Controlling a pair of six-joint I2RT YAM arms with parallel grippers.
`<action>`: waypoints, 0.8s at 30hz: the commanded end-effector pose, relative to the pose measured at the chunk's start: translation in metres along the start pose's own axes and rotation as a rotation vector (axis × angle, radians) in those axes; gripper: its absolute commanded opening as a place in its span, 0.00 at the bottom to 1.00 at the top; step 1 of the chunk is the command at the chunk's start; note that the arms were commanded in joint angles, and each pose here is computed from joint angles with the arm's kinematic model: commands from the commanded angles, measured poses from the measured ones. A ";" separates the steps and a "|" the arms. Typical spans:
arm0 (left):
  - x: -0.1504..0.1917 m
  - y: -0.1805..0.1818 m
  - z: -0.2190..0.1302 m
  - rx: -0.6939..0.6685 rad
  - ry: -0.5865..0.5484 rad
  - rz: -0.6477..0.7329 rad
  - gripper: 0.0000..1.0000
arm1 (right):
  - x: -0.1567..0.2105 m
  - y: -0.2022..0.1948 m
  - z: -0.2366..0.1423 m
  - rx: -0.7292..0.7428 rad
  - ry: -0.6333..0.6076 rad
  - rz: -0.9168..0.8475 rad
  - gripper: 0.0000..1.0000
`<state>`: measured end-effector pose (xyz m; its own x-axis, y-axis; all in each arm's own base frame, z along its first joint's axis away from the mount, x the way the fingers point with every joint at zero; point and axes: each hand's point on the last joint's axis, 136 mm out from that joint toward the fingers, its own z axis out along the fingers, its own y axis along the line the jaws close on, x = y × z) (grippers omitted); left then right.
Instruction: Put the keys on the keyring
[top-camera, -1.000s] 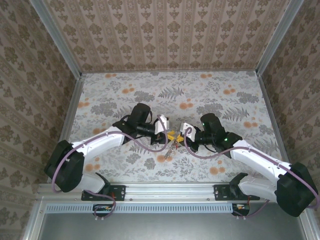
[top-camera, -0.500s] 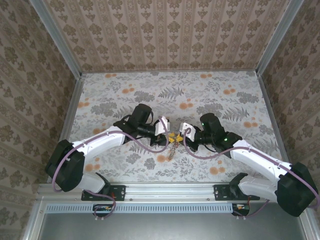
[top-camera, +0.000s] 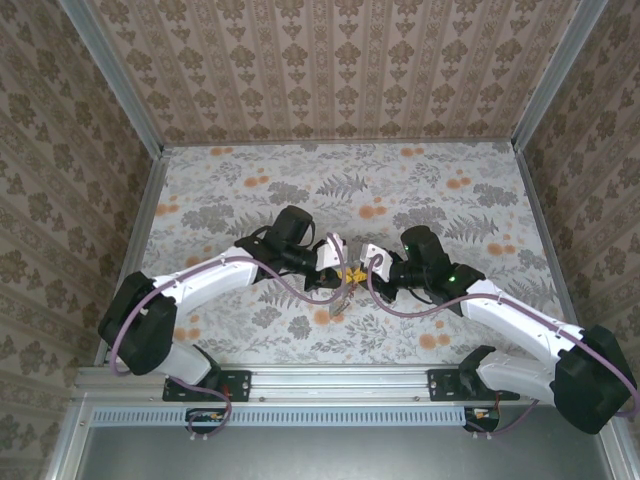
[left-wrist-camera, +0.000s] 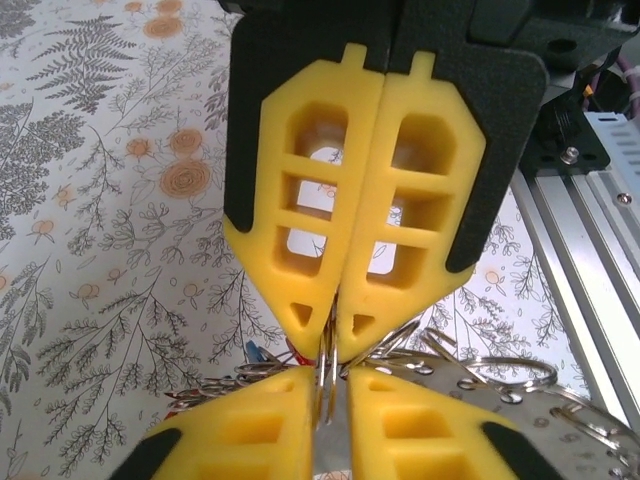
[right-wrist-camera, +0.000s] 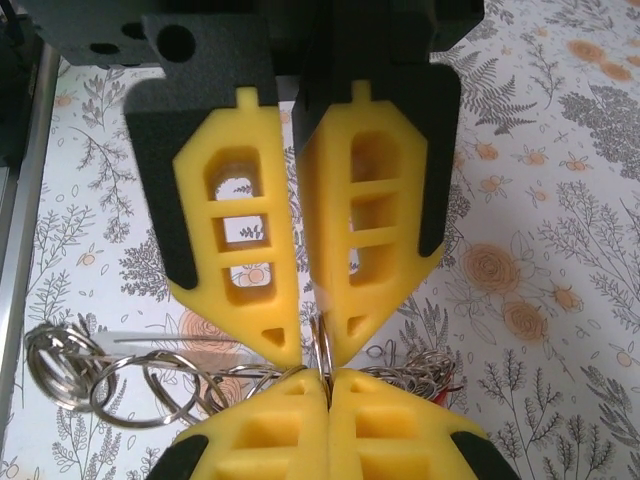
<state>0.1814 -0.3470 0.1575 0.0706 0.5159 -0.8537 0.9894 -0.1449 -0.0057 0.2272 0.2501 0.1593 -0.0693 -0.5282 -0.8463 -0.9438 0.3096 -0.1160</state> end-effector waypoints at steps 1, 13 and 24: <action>-0.006 0.005 0.002 -0.011 0.008 0.036 0.04 | -0.037 0.006 -0.010 -0.034 -0.125 -0.057 0.00; -0.025 0.003 -0.010 -0.010 -0.135 0.040 0.00 | -0.007 0.000 -0.002 0.032 -0.089 -0.026 0.11; -0.044 -0.009 -0.018 0.048 -0.304 0.039 0.00 | -0.004 -0.001 0.006 0.023 -0.216 0.079 0.15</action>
<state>0.1815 -0.3446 0.1571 -0.0106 0.3998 -0.9166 0.9903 -0.1230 -0.0652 0.2312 0.2498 0.1534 -0.0664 -0.3834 -0.9212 -0.9238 0.3724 -0.0884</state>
